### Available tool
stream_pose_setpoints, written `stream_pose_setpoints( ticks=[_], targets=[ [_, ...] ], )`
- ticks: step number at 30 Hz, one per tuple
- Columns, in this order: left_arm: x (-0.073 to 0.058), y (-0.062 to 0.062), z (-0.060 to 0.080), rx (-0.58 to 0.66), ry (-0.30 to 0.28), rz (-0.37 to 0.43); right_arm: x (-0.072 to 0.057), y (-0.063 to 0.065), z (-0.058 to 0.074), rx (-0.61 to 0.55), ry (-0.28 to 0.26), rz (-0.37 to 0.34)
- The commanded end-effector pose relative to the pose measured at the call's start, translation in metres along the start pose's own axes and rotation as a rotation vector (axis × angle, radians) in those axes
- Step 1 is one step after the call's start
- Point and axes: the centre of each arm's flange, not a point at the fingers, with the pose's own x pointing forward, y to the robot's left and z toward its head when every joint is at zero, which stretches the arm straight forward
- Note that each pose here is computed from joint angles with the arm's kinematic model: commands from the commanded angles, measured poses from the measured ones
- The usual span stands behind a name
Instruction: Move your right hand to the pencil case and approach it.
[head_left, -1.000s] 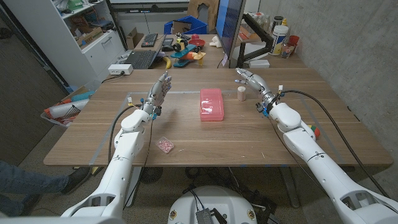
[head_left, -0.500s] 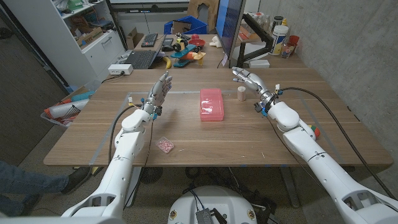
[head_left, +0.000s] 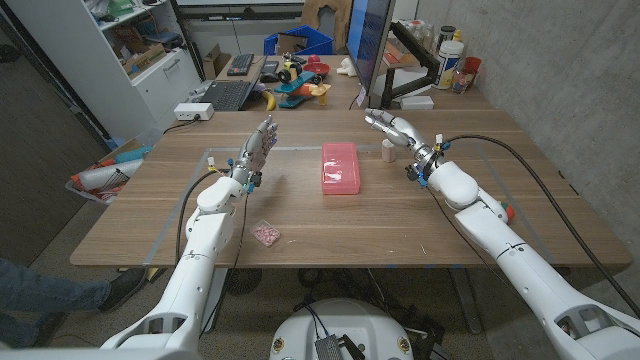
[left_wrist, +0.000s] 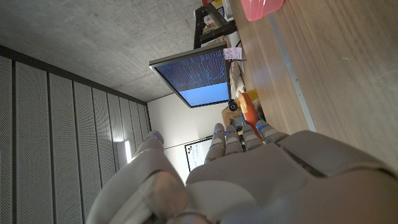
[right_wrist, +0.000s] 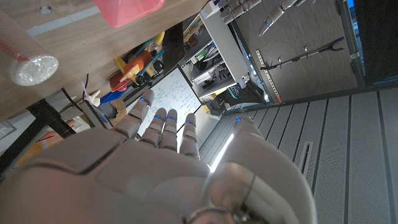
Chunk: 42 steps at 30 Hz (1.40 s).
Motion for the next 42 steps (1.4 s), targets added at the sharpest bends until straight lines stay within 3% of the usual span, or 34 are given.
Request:
stream_pose_setpoints(
  ticks=[1, 42],
  targets=[
    [-0.001, 0.0, -0.001, 0.001, 0.007, -0.001, 0.006, 0.006, 0.011, -0.111, 0.002, 0.038],
    [0.001, 0.003, 0.001, 0.017, 0.012, -0.007, 0.021, 0.026, 0.026, -0.324, -0.007, 0.119]
  ],
)
